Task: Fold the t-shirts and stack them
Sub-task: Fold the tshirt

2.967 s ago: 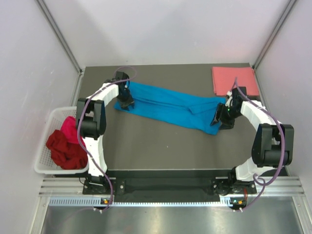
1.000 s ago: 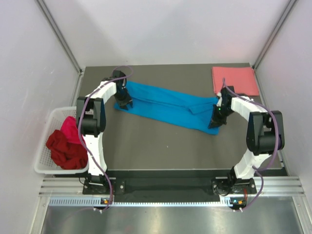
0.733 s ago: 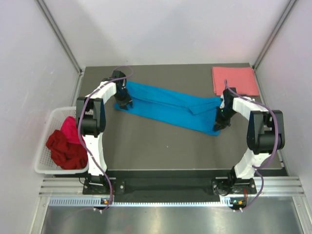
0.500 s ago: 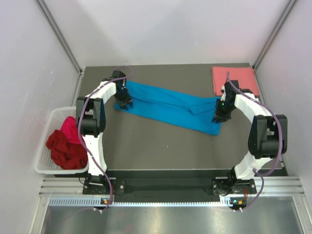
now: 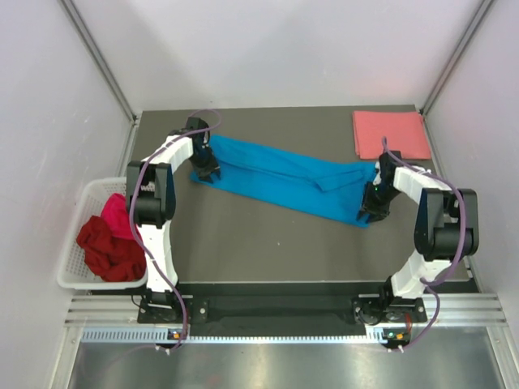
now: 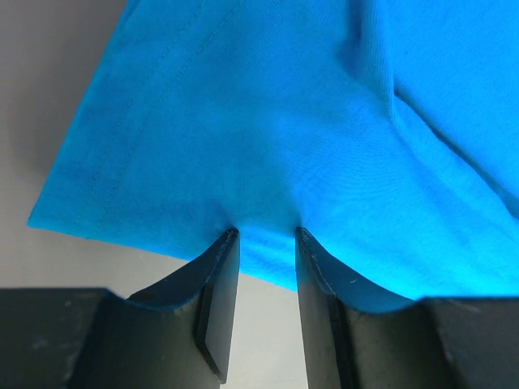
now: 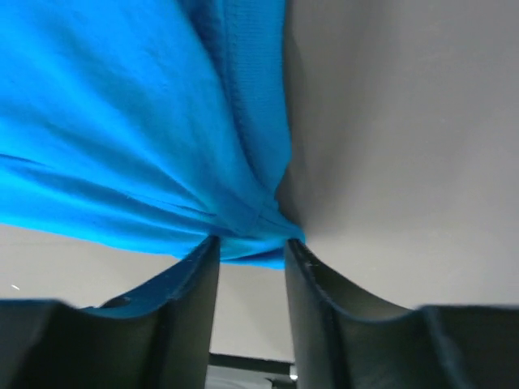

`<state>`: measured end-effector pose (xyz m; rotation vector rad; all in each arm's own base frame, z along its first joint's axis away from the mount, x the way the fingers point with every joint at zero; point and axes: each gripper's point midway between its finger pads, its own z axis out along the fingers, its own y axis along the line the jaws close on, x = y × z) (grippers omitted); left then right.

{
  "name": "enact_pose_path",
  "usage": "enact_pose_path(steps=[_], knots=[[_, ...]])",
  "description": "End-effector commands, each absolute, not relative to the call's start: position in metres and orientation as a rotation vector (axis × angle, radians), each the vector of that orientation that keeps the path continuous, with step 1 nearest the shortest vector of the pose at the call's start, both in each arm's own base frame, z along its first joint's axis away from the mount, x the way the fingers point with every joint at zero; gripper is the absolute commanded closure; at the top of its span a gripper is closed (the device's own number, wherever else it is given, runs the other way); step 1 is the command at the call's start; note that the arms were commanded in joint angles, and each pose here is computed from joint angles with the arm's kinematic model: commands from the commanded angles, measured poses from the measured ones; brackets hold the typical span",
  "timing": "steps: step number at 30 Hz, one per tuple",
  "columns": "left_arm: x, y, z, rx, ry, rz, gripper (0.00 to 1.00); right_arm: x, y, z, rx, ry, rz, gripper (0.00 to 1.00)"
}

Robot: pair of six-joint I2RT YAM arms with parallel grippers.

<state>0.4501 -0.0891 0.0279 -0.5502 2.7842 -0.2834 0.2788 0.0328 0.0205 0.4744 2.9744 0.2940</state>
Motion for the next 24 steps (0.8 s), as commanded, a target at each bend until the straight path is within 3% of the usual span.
enact_pose_path(steps=[1,8,16,19,22,24], knots=[[0.452,-0.067,0.028,-0.522,2.754,-0.173,0.61,0.316,0.018,0.051,0.411,2.858,0.146,0.60],[0.451,-0.072,0.047,-0.508,2.728,-0.216,0.60,0.376,0.052,0.113,0.289,2.726,0.225,0.47],[0.451,-0.070,0.067,-0.486,2.697,-0.214,0.60,0.420,0.148,0.106,0.310,2.664,0.741,0.43],[0.449,-0.069,0.069,-0.484,2.692,-0.209,0.60,0.421,0.173,0.097,0.301,2.679,0.805,0.46],[0.449,-0.069,0.069,-0.484,2.695,-0.210,0.60,0.420,0.191,0.089,0.282,2.702,0.850,0.65],[0.449,-0.070,0.072,-0.478,2.693,-0.219,0.60,0.416,0.194,0.084,0.299,2.718,0.829,0.66]])
